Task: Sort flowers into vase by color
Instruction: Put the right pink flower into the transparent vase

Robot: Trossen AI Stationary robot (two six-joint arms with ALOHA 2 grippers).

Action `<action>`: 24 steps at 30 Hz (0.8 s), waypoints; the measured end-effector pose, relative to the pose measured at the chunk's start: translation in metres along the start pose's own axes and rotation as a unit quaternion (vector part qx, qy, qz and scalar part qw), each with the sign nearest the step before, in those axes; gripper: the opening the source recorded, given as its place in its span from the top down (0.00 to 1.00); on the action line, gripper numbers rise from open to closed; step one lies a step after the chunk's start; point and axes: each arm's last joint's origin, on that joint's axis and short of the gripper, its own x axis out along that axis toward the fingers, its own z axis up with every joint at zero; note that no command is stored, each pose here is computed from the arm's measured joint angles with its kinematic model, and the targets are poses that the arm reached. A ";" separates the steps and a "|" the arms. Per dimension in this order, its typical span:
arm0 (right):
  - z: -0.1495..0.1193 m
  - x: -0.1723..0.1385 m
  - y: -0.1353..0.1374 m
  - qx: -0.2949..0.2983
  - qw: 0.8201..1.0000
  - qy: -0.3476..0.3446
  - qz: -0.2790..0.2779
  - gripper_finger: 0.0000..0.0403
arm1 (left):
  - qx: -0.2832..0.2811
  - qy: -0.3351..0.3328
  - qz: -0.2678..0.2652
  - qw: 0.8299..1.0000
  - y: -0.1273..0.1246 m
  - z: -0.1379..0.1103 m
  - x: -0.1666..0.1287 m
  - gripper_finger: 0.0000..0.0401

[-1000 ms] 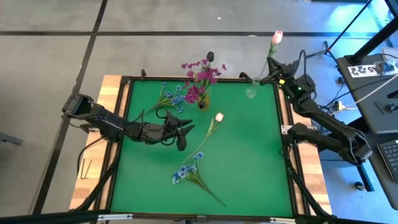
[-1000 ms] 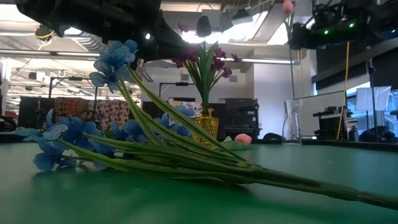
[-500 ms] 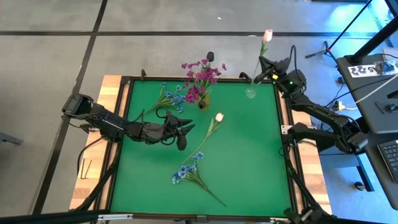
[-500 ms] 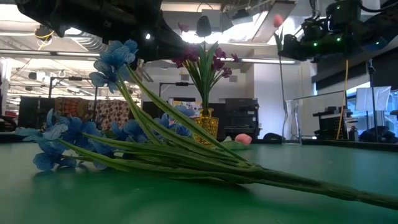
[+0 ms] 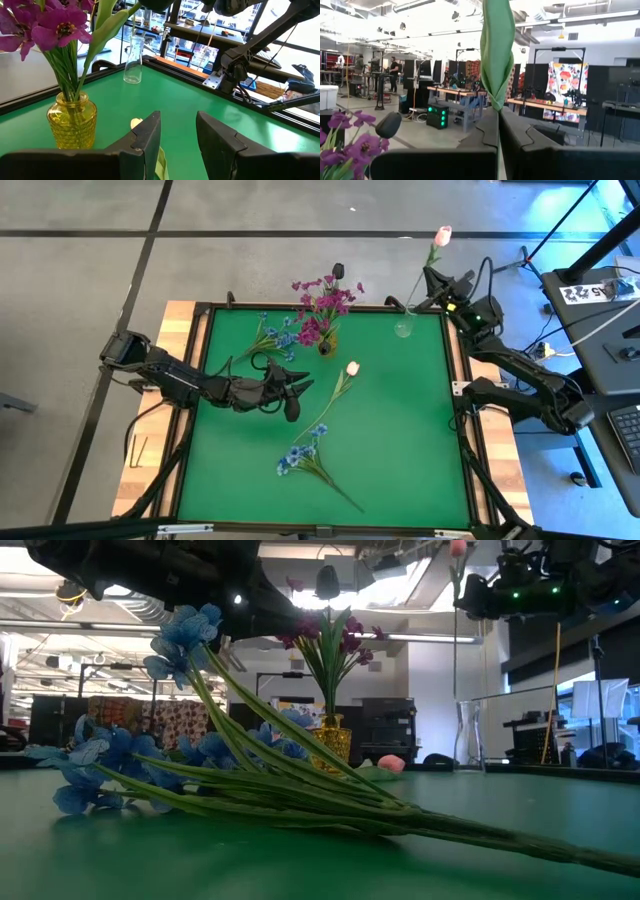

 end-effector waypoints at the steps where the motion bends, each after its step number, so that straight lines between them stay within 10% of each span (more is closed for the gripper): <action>1: 0.001 -0.001 0.000 -0.001 1.000 -0.003 0.000 1.00 | 0.000 0.000 0.000 1.000 0.000 0.000 0.000 0.70; 24: -0.016 -0.003 0.000 -0.033 0.995 0.095 -0.015 0.98 | 0.001 0.001 0.000 1.000 0.000 0.000 0.000 0.70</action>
